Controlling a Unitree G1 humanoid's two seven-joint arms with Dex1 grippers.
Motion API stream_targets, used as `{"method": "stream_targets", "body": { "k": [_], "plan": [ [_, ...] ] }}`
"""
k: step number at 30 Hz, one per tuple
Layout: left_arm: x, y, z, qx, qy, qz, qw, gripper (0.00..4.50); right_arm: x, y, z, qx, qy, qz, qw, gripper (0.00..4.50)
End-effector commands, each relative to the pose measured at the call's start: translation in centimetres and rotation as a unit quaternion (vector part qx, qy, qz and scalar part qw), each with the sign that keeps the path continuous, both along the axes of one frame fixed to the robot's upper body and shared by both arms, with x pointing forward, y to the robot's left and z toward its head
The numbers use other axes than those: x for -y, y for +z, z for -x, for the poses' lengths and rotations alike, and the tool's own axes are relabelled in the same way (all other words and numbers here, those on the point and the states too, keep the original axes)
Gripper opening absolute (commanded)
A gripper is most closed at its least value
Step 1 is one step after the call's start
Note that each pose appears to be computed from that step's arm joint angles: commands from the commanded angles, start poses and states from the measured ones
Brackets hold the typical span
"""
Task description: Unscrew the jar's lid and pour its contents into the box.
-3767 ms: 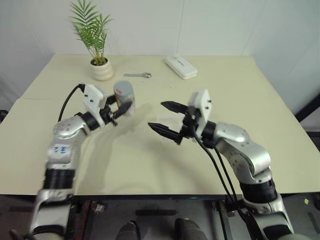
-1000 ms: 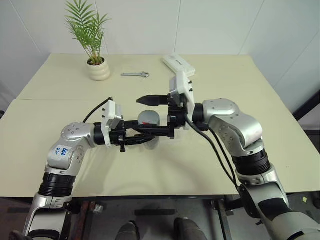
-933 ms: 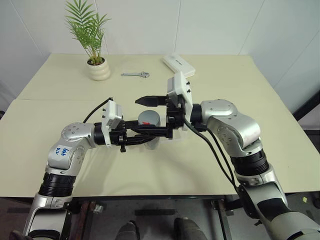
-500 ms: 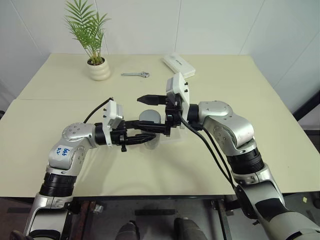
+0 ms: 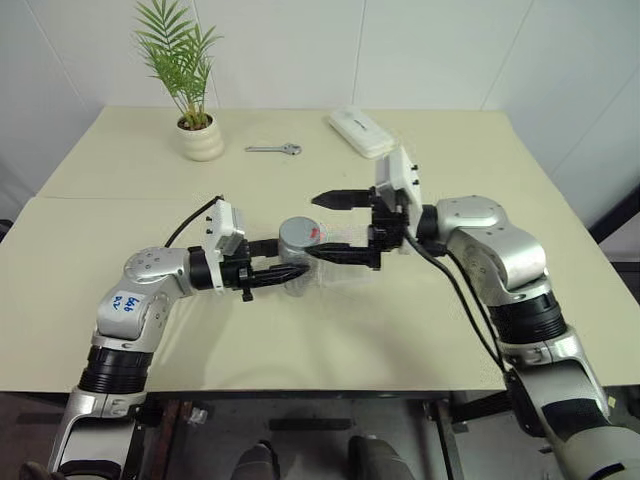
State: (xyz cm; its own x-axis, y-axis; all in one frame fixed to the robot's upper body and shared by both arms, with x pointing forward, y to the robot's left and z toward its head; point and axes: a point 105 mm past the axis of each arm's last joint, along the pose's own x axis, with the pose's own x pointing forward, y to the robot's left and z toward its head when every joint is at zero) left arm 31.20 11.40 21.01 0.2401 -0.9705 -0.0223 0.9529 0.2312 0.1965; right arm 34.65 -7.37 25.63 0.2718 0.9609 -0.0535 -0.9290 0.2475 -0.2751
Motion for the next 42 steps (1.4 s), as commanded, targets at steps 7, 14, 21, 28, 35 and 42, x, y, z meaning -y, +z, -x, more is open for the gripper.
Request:
{"method": "stream_targets", "body": {
  "k": [7,14,21,28,35,42],
  "plan": [
    [0.2,1.2,0.9,0.032,-0.023,0.007,0.999,1.86,2.0,2.1,1.4,-0.02,0.037,-0.031,0.999,4.47],
    [0.4,1.0,0.9,0.031,-0.025,0.007,0.999,1.86,-1.9,3.8,4.4,-0.037,0.12,-0.065,0.99,4.47],
    [0.6,0.8,1.0,0.026,-0.027,0.009,0.999,1.86,-5.3,2.9,4.3,-0.022,0.112,-0.024,0.993,4.47],
    [0.6,0.8,1.0,0.026,-0.025,0.01,0.999,1.86,-8.0,1.7,4.4,0.03,0.123,0.015,0.992,4.47],
    [0.5,0.8,0.9,0.029,-0.021,0.011,0.999,1.86,-6.3,2.5,2.4,0.028,0.078,-0.008,0.997,4.47],
    [0.6,0.7,0.8,0.029,-0.022,0.011,0.999,1.86,-5.3,2.0,1.9,0.018,0.068,-0.007,0.998,4.47]
  ]
}}
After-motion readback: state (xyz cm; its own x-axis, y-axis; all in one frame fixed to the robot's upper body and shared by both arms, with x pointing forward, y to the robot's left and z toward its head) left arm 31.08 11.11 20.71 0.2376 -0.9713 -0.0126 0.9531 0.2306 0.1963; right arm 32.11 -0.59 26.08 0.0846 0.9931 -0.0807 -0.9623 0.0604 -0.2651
